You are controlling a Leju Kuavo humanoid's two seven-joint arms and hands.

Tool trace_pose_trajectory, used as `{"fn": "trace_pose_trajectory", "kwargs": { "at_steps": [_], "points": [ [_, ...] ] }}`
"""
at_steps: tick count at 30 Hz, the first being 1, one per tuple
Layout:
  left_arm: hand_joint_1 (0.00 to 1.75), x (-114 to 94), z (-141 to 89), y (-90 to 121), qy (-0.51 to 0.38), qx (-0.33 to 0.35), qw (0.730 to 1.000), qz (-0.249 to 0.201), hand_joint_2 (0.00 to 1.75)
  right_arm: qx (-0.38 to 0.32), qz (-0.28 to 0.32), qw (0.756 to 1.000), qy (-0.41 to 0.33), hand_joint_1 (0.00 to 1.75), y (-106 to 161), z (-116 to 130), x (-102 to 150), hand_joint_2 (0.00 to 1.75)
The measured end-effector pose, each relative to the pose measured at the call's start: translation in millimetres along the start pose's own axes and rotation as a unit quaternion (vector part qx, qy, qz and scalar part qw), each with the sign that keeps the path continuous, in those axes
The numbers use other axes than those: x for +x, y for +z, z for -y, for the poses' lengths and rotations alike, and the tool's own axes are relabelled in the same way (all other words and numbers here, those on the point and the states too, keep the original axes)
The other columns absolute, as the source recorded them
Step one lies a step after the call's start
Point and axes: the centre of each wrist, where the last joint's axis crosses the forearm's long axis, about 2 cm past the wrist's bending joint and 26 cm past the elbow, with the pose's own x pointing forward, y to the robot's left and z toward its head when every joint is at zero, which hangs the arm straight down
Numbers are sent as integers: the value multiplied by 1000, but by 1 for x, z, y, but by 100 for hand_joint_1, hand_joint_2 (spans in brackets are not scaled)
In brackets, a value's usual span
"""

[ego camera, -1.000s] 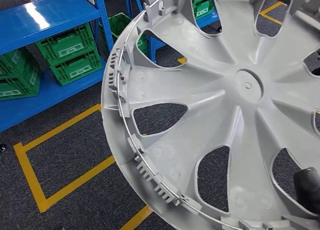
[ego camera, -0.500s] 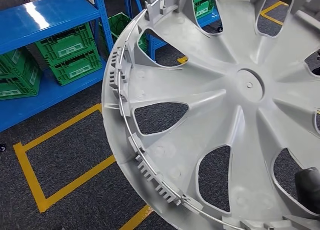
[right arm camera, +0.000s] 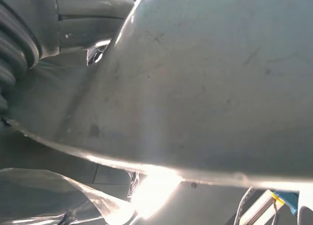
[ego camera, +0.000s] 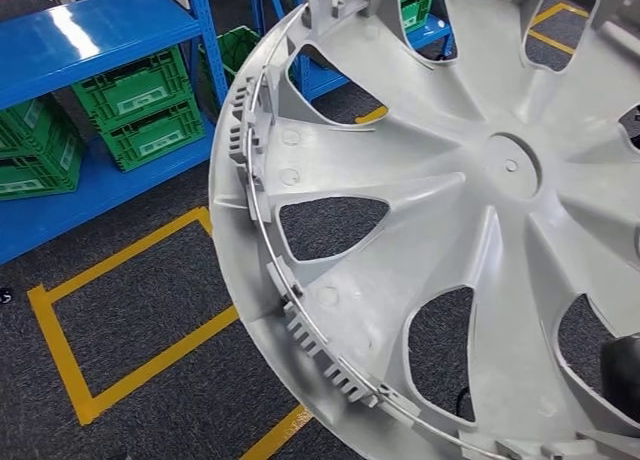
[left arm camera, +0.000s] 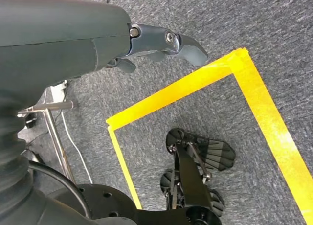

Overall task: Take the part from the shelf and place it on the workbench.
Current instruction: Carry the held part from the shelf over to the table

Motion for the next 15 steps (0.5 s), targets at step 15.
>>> {"fn": "trace_pose_trajectory", "kwargs": {
  "at_steps": [15],
  "points": [
    [0,0,1,0,-4,0,1000,1,175,4,-9,1000,-4,175,1,1,1,175]
  ]
}}
